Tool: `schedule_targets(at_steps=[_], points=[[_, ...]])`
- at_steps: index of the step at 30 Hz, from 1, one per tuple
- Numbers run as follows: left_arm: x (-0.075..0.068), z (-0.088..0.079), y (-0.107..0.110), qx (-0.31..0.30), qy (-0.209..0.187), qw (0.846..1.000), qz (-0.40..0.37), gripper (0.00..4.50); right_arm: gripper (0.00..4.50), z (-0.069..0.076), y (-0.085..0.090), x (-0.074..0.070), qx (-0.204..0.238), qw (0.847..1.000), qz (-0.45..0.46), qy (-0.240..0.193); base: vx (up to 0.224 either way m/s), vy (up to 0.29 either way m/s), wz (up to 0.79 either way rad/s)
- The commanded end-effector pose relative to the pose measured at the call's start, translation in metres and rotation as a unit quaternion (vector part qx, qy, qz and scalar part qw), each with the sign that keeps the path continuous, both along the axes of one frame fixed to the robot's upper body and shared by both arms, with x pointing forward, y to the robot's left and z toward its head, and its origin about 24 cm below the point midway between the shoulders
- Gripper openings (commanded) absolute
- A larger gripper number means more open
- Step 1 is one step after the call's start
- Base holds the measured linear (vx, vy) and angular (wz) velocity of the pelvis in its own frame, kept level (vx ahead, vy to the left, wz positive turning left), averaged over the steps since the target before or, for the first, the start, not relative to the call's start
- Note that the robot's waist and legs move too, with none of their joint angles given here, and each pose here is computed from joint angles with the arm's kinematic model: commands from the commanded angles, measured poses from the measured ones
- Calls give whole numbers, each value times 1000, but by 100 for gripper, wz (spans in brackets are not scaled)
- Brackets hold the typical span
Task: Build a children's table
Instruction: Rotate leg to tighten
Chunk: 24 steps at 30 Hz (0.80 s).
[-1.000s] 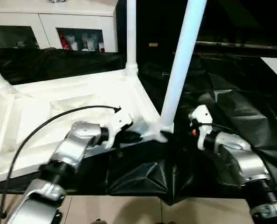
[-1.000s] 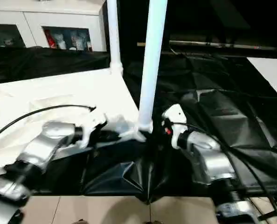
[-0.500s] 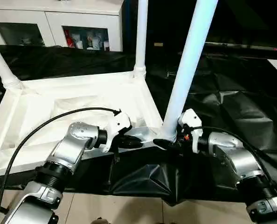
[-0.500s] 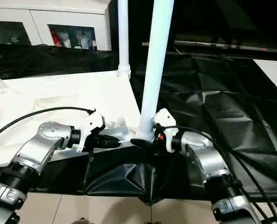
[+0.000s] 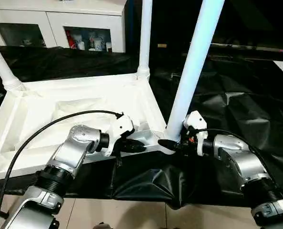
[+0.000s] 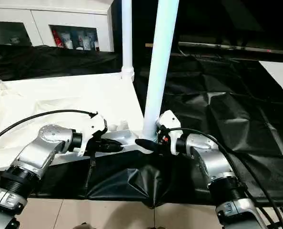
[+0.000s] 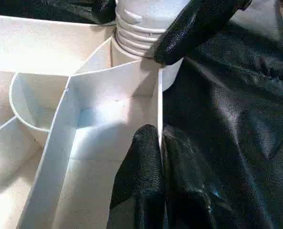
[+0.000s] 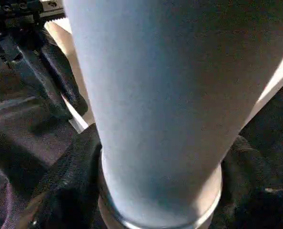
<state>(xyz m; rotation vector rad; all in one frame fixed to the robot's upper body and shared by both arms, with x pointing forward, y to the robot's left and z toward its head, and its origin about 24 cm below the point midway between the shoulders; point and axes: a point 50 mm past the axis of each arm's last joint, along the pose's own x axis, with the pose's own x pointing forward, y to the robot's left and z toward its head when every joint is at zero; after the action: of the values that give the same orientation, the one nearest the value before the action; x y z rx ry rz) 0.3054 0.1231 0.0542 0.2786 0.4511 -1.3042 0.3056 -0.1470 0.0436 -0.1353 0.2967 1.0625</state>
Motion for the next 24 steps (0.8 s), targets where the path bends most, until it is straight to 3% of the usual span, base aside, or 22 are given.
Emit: schedule_targets(at_steps=[1,4,5,6,7,9,10,11,14,18,24], points=[[-1,15,-9,-39,-18,999,-28,0,276,-5,-3,0,0,1000,-14,11,0,0,0],[1,13,-10,-40,-14,999,-15,0,276,-8,-4,4,3,999,-48,11,0,0,0],[11,8,-13,-25,-26,999,31,0,276,-12,-4,13,5,990,-139,4,0,0,0],[11,8,-13,-25,-26,999,31,0,276,-12,-4,13,5,990,-139,4,0,0,0],[20,4,-20,-19,-39,996,75,0,275,-18,-4,20,14,975,-223,11,0,0,0],[30,5,-30,-25,-42,992,116,0,275,-24,-1,26,24,951,-309,27,0,0,0],[30,5,-30,-25,-42,992,116,0,275,-24,-1,26,24,951,-309,27,0,0,0],[39,7,-38,-25,-51,987,153,0,275,-28,4,29,30,935,-352,37,0,0,0],[55,13,-54,-29,-62,972,225,0,275,-28,24,37,44,910,-410,48,0,0,0],[62,15,-70,-21,-74,964,255,0,274,-24,44,45,42,893,-446,42,0,0,0],[59,16,-81,-24,-94,974,205,0,274,-16,53,49,40,892,-450,16,0,0,0]])
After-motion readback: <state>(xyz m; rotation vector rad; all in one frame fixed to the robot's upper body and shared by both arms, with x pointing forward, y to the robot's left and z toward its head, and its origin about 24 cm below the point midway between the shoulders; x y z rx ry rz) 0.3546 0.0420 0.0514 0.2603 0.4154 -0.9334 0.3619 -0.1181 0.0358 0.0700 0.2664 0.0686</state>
